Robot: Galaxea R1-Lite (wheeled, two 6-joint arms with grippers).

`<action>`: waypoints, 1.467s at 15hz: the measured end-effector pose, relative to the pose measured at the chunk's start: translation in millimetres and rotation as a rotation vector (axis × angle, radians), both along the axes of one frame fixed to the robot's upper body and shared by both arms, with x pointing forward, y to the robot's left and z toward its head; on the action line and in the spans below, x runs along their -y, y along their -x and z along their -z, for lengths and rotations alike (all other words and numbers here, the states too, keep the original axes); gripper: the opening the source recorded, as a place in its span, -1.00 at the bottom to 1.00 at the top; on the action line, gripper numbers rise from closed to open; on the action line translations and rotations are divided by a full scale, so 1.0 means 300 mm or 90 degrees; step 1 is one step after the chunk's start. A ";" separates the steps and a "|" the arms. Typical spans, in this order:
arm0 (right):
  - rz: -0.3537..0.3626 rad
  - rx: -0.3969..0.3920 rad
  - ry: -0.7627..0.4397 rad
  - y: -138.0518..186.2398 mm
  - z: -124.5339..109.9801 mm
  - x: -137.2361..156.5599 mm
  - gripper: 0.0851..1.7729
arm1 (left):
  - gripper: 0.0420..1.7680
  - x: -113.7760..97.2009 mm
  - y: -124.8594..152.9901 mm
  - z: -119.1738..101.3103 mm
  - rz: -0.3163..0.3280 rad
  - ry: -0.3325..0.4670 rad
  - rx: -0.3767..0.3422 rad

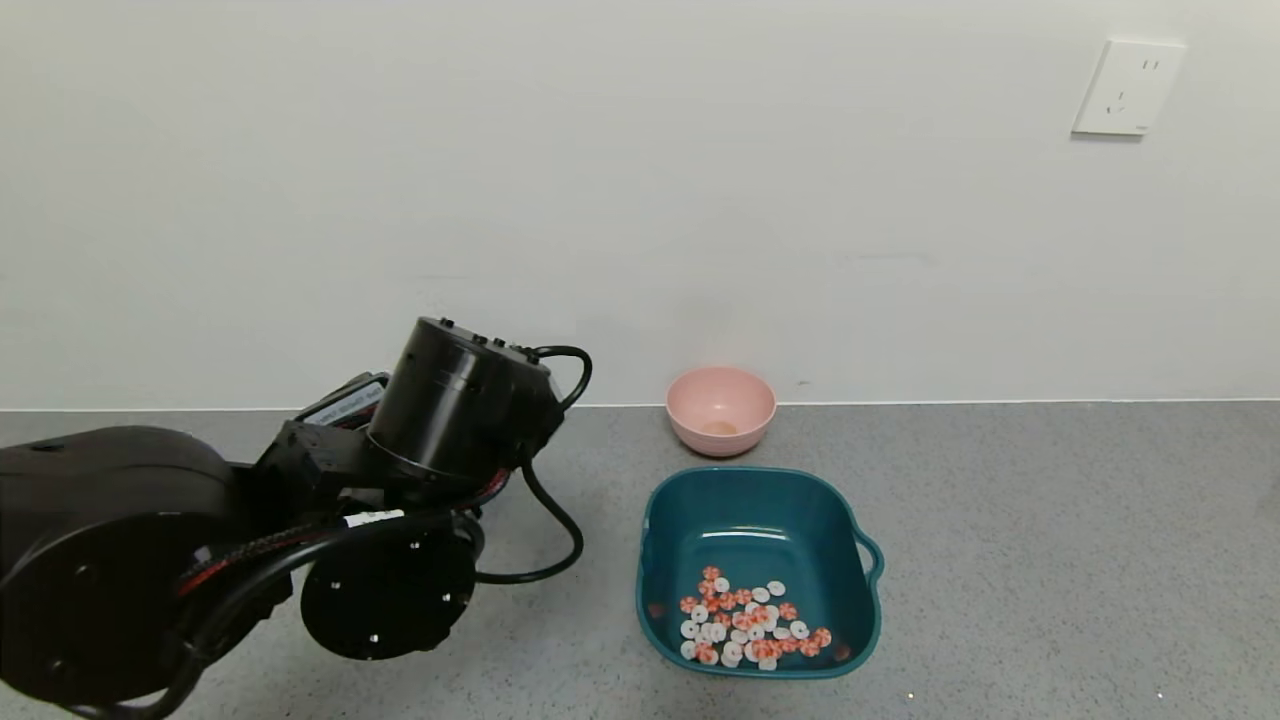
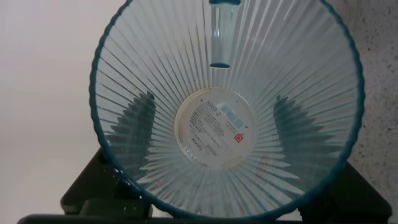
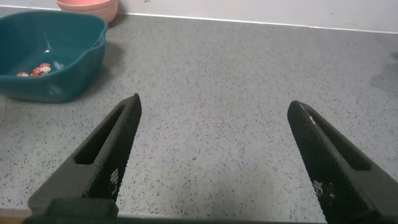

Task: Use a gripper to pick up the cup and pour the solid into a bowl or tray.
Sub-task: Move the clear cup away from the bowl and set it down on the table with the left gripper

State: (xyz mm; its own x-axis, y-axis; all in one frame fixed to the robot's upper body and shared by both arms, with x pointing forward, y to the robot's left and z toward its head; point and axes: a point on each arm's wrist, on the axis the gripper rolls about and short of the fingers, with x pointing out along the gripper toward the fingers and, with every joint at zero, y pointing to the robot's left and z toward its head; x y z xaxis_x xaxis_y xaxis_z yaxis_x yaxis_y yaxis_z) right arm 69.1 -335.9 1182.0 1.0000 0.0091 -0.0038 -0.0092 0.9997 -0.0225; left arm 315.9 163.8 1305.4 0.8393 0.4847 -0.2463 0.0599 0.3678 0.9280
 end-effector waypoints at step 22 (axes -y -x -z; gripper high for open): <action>0.000 0.000 0.000 0.000 0.000 0.000 0.93 | 0.45 -0.138 -0.101 0.206 -0.065 0.576 0.105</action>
State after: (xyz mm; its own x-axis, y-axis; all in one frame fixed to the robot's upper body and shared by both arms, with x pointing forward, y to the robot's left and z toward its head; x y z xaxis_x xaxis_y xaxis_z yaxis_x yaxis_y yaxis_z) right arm 69.1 -335.9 1182.0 1.0000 0.0091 -0.0038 -0.0092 0.9997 -0.0221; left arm 346.1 205.2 1243.5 0.8610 0.2390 -0.4489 -0.1195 0.9531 0.2782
